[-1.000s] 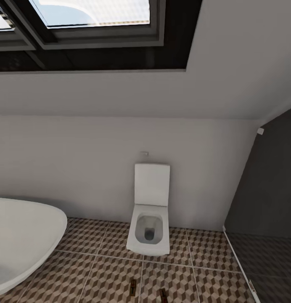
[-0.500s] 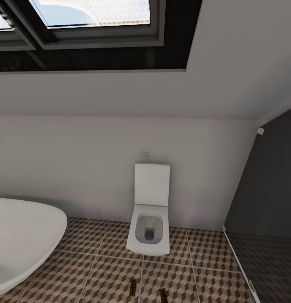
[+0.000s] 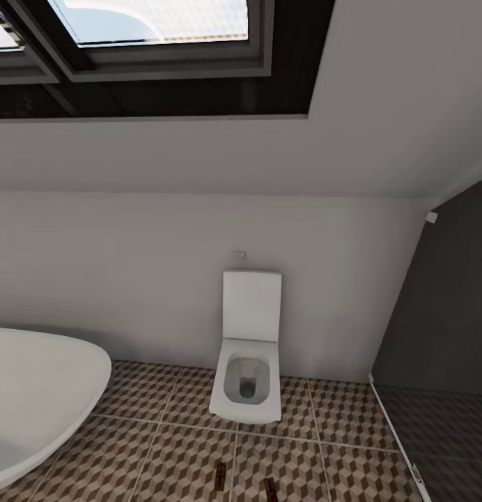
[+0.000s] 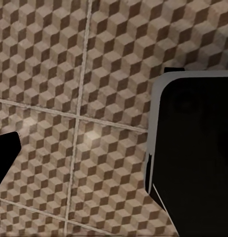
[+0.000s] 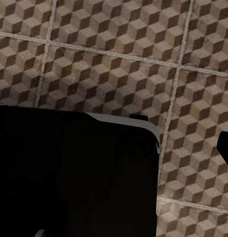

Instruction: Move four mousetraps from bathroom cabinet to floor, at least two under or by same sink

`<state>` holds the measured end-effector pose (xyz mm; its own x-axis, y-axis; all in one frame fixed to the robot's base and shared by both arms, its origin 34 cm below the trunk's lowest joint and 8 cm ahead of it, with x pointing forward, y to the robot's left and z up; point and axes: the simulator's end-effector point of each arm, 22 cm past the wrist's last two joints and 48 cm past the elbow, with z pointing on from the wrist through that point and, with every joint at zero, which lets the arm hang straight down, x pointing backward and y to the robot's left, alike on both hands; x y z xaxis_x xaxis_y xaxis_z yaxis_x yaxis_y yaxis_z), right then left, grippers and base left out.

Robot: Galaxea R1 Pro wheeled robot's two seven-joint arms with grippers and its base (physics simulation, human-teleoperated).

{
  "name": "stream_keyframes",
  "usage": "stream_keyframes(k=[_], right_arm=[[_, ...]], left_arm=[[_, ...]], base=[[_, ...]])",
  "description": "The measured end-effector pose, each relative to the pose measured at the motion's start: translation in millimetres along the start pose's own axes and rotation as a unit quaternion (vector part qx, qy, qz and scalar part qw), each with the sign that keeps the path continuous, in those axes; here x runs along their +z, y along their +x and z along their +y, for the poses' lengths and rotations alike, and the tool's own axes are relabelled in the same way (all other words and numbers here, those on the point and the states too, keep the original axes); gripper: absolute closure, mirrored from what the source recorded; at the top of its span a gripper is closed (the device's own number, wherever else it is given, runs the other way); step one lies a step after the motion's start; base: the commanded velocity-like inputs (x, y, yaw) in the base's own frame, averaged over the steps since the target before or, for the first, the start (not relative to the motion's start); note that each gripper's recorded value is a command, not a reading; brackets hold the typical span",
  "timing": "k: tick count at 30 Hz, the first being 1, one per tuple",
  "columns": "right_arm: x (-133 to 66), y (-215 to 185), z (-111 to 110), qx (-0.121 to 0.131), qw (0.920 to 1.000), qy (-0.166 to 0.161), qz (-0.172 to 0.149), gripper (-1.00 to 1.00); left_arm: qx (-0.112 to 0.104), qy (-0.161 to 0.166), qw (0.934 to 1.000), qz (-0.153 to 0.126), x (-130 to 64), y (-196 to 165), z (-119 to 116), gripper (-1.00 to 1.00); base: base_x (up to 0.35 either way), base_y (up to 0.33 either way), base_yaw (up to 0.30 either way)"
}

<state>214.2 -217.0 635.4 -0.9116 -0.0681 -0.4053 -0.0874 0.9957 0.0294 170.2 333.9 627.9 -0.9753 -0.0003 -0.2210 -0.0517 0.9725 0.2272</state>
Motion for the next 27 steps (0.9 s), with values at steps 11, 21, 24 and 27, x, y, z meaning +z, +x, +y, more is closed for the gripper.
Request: stream_keyframes(k=[11,21,24,27], right_arm=[[-0.1,0.5,-0.5,-0.001,1.0,0.0,0.001,-1.0],[-0.1,0.5,0.3,0.001,1.0,0.0,0.001,-1.0],[0.0,0.3,0.7,0.001,1.0,0.0,0.0,-1.0],[-0.1,0.4,0.6,0.001,1.0,0.0,0.0,-1.0]], left_arm=[[0.003,-0.006,0.9999,0.007,-0.3,7.0,6.7,-1.0],[0.003,-0.007,0.9999,0.007,-0.3,7.3,7.2,-1.0],[0.003,-0.007,0.9999,0.007,-0.4,7.3,7.2,-1.0],[0.003,-0.007,0.9999,0.007,-0.4,7.3,7.2,-1.0]], base=[[0.0,0.0,0.0],[0.0,0.0,0.0],[0.0,0.0,0.0],[0.0,0.0,0.0]])
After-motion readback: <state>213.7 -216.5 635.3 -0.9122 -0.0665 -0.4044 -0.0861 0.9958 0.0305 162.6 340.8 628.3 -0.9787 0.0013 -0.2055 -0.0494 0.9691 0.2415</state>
